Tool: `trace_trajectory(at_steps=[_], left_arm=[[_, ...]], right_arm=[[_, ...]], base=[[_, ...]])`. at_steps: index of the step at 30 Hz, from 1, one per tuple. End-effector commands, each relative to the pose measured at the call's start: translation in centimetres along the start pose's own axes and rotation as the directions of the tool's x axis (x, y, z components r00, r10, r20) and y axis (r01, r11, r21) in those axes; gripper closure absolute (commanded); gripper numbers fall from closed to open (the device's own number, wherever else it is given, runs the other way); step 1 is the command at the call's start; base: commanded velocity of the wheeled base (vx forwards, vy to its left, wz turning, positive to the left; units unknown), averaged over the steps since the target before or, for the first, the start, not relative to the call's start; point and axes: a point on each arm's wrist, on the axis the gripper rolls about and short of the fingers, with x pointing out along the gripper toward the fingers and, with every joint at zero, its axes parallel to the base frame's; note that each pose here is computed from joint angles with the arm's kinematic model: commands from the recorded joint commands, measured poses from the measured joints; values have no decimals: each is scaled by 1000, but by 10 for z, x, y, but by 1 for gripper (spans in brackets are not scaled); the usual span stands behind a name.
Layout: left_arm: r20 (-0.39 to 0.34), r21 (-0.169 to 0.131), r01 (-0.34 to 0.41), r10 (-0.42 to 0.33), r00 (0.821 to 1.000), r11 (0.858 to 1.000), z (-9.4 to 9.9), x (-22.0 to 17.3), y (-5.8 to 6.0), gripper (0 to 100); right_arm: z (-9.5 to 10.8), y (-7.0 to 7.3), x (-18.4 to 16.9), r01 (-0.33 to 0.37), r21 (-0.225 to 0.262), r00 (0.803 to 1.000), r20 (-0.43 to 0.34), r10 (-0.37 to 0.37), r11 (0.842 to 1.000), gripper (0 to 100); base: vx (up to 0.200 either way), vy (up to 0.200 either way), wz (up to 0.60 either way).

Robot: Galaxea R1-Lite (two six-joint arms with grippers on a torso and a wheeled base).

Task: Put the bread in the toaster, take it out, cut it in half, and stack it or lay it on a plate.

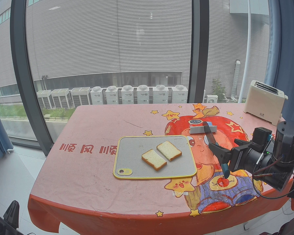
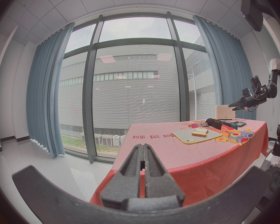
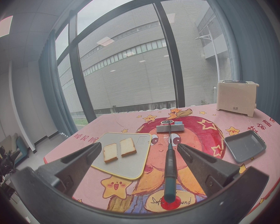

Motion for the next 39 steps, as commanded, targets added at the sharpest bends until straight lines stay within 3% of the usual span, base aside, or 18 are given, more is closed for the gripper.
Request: trace_trajectory(at_steps=[1, 13, 19, 22, 29, 35, 39], left_arm=[[-1, 0, -1, 1, 1000, 1000, -5, 0, 0, 100], [-3, 0, -1, 1, 1000, 1000, -5, 0, 0, 100], [-1, -1, -1, 1, 1000, 1000, -5, 0, 0, 100], [-1, 0, -1, 1, 1000, 1000, -5, 0, 0, 100], [-1, 0, -1, 1, 1000, 1000, -5, 0, 0, 100], [-1, 0, -1, 1, 1000, 1000, -5, 0, 0, 100], [-1, 0, -1, 1, 1000, 1000, -5, 0, 0, 100]], right_arm=[[1, 0, -7, -12, -4, 1000, 12, 12, 1000, 0], [5, 2, -9, -72, -23, 997, 12, 72, 997, 0], [3, 12, -1, -115, -53, 993, -13, 114, 992, 0], [4, 14, 3, -116, -60, 993, -13, 116, 991, 0], [6, 10, 25, -97, -126, 995, -34, 93, 987, 0], [9, 13, 56, -76, -142, 997, -45, 70, 987, 0], [7, 16, 73, -77, -179, 996, -58, 68, 981, 0]], base=[[0, 0, 0], [0, 0, 0], [0, 0, 0], [0, 0, 0], [0, 0, 0], [0, 0, 0], [0, 0, 0]])
